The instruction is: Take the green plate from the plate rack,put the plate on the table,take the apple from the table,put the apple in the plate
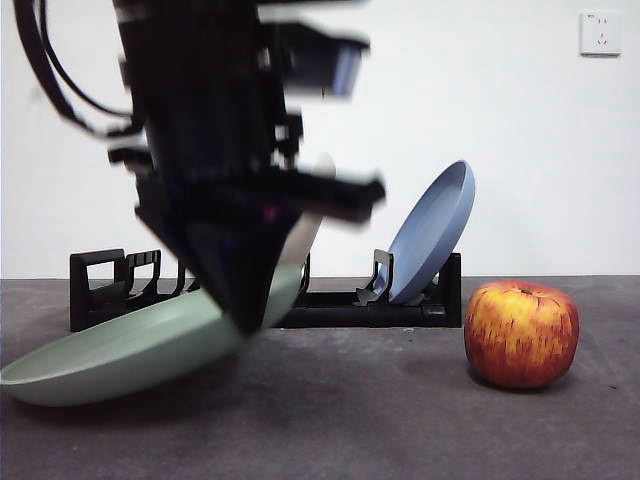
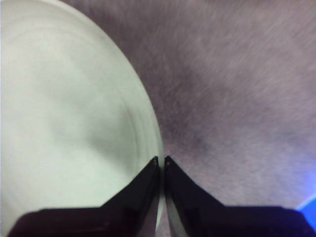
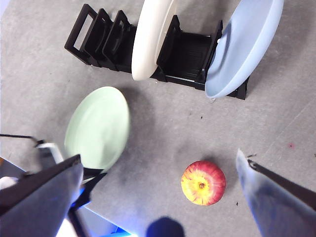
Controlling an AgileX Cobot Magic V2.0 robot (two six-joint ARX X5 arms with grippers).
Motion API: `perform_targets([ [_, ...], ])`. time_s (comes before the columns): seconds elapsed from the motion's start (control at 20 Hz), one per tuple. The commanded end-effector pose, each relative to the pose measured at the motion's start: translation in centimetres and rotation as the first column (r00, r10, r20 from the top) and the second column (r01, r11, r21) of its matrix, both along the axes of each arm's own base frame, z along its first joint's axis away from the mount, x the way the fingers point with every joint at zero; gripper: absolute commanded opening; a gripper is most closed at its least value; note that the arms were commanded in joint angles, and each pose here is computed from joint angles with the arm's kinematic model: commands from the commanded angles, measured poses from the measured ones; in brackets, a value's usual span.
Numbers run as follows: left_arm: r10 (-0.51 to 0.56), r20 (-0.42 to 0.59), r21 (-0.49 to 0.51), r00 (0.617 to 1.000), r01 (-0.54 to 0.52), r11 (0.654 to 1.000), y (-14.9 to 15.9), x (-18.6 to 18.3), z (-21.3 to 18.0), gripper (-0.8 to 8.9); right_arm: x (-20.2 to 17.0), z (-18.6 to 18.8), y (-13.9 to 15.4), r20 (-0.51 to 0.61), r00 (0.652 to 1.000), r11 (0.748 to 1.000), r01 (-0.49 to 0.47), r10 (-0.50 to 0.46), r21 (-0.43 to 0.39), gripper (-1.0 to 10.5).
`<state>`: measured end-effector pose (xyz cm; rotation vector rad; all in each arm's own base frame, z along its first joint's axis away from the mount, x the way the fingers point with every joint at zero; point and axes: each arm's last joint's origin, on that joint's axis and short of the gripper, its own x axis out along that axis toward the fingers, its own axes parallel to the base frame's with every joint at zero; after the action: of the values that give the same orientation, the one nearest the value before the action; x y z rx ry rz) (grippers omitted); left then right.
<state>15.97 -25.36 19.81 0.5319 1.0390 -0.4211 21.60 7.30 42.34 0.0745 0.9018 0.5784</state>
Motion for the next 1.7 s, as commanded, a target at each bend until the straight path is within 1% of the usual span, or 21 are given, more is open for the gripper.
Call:
perform_targets([
  [0.05, -0.008, -0.069, 0.039, 0.998, 0.011, 0.999, -0.3, 0.4, -1.9, -0.12, 0.1, 0.0, 0.0, 0.003, 1.000, 1.000, -0.003, 0.003, -0.002, 7.2],
  [0.15, -0.009, -0.096, 0.052, 0.995, 0.014, 0.999, -0.5, 0.5, -2.6, -0.12, 0.1, 0.0, 0.0, 0.003, 1.000, 1.000, -0.003, 0.003, -0.002, 7.2],
  [0.45, 0.011, -0.092, 0.045, 0.996, -0.007, 0.999, -0.1, 1.0, -2.5, 0.10, 0.0, 0.0, 0.0, -0.002, 1.000, 1.000, -0.003, 0.003, -0.004, 7.2],
  [0.5, 0.017, -0.092, 0.045, 0.996, -0.013, 0.999, 0.0, 1.1, -2.5, 0.32, 0.0, 0.0, 0.0, -0.002, 1.000, 1.000, -0.003, 0.003, -0.004, 7.2],
  [0.6, 0.026, -0.092, 0.045, 0.995, -0.022, 0.999, 0.1, 1.4, -2.5, 1.98, 0.0, 0.0, 0.0, -0.007, 1.000, 1.000, -0.003, 0.003, -0.005, 7.2],
  [0.65, 0.031, -0.091, 0.045, 0.995, -0.027, 0.999, 0.2, 1.5, -2.5, 2.64, 0.0, -0.1, 0.0, -0.012, 1.000, 1.000, -0.005, 0.005, -0.009, 7.2],
  [0.7, 0.036, -0.091, 0.044, 0.995, -0.032, 0.999, 0.3, 1.7, -2.4, 3.06, -0.1, -0.1, 0.0, -0.013, 1.000, 1.000, -0.012, 0.012, -0.016, 7.2],
  [0.8, 0.038, -0.085, 0.034, 0.996, -0.036, 0.999, 0.4, 1.7, -2.1, 3.23, -0.1, -0.2, 0.0, -0.014, 1.000, 1.000, -0.017, 0.017, -0.019, 7.2],
  [0.9, 0.034, -0.063, -0.002, 0.997, -0.034, 0.999, 0.7, 1.5, -0.8, 3.23, -0.1, -0.2, 0.0, -0.014, 1.000, 1.000, -0.019, 0.019, -0.021, 7.2],
  [1.0, 0.013, -0.037, -0.082, 0.999, -0.016, 0.996, 1.3, 0.7, 1.7, 3.22, -0.1, -0.2, -0.1, -0.013, 1.000, 0.999, -0.010, 0.010, -0.035, 7.2],
  [1.05, 0.000, -0.019, -0.139, 1.000, -0.003, 0.990, 1.9, 0.1, 3.3, 3.22, -0.2, -0.3, -0.2, -0.018, 1.000, 0.998, 0.002, -0.003, -0.061, 7.2],
  [1.1, -0.008, 0.009, -0.204, 1.000, 0.009, 0.979, 2.7, -0.5, 5.2, 3.22, -0.3, -0.5, -0.3, -0.029, 0.999, 0.995, 0.016, -0.019, -0.097, 7.2],
  [1.15, -0.022, 0.034, -0.283, 0.999, 0.030, 0.959, 3.7, -1.3, 7.2, 3.22, -0.5, -0.7, -0.5, -0.046, 0.998, 0.991, 0.029, -0.035, -0.134, 7.2],
  [1.25, -0.052, 0.097, -0.434, 0.994, 0.090, 0.896, 6.3, -3.1, 11.0, 3.22, -0.7, -1.0, -0.6, -0.078, 0.995, 0.983, 0.043, -0.057, -0.177, 7.2],
  [1.3, -0.055, 0.146, -0.488, 0.988, 0.120, 0.865, 7.8, -4.0, 12.7, 3.18, -0.9, -1.2, -0.7, -0.096, 0.994, 0.982, 0.039, -0.057, -0.183, 7.2],
  [1.4, -0.045, 0.251, -0.556, 0.967, 0.183, 0.811, 10.9, -5.9, 15.3, 3.18, -1.1, -1.7, -0.7, -0.125, 0.991, 0.981, 0.031, -0.056, -0.193, 7.2],
  [1.55, 0.021, 0.339, -0.639, 0.940, 0.214, 0.739, 15.4, -8.4, 17.5, 3.18, -2.3, -4.1, -1.1, -0.193, 0.979, 0.977, 0.018, -0.061, -0.214, 7.2],
  [1.65, 0.056, 0.372, -0.668, 0.927, 0.226, 0.709, 17.8, -9.9, 18.1, 3.18, -3.6, -6.6, -1.4, -0.238, 0.968, 0.975, 0.028, -0.081, -0.220, 7.2],
  [1.7, 0.066, 0.381, -0.675, 0.922, 0.228, 0.702, 18.8, -10.6, 18.2, 3.18, -4.4, -7.9, -1.7, -0.252, 0.963, 0.975, 0.044, -0.100, -0.219, 7.2],
])
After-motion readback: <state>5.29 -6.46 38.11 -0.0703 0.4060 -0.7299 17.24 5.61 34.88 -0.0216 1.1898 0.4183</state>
